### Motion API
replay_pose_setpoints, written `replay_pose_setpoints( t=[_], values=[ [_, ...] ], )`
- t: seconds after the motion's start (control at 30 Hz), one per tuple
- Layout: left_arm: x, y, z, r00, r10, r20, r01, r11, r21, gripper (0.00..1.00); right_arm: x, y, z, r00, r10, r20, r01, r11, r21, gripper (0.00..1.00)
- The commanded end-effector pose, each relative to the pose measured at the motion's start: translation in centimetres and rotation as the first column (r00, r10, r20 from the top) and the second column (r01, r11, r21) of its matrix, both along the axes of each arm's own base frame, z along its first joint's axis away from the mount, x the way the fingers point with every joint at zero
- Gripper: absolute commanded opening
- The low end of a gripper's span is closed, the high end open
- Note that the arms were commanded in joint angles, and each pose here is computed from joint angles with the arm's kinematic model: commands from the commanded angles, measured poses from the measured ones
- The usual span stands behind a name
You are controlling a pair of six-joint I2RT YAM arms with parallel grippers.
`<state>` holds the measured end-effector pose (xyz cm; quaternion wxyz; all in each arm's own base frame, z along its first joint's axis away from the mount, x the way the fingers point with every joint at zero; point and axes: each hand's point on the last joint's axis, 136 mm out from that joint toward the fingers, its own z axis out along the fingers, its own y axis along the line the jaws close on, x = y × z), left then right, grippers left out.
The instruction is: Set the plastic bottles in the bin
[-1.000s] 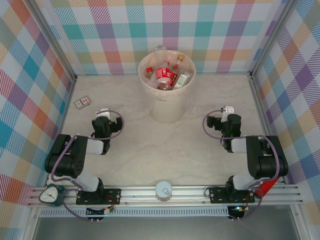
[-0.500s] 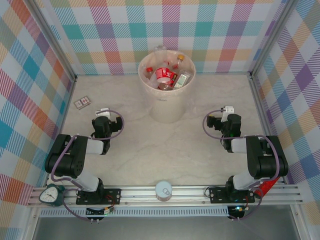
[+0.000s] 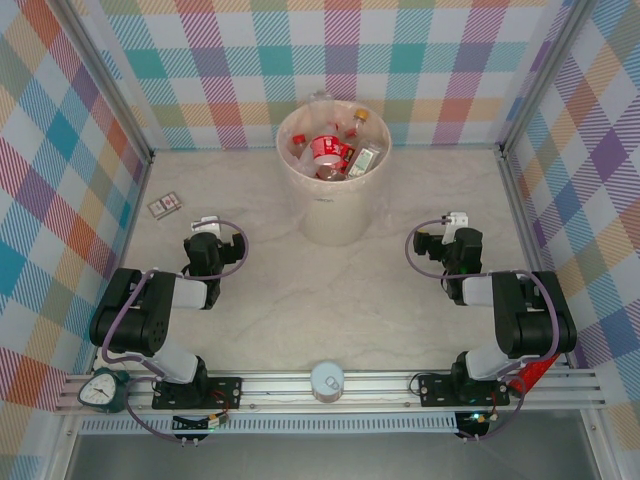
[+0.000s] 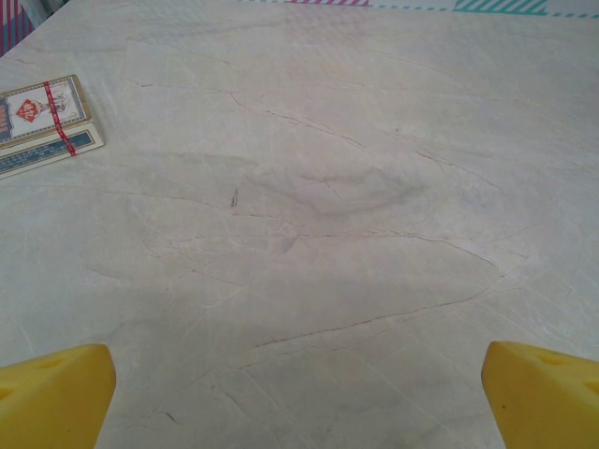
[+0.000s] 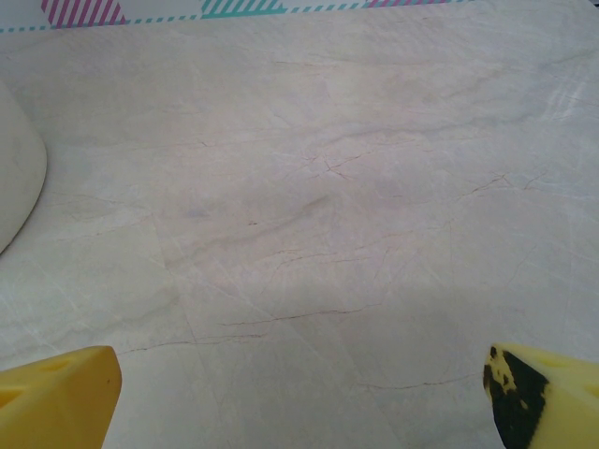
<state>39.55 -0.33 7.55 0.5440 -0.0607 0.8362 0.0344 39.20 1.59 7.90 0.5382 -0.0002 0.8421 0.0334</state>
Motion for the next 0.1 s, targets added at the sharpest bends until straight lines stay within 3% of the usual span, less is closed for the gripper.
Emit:
replay_pose_setpoints(
  t=[0.0,0.07],
  values=[
    [0.29,-0.1,0.71,0.999,-0.015,0.037,0.015,1.0,-0.005,1.0,0.59,0.04,1.07,0.999,0.004,0.043,-0.005,1.0,0.015,0.99],
    [0.3,-0.1,0.73,0.999,-0.015,0.038,0.015,1.0,-0.005,1.0,0.54,0.03,1.14,0.999,0.004,0.046,-0.005,1.0,0.015,0.99]
  ],
)
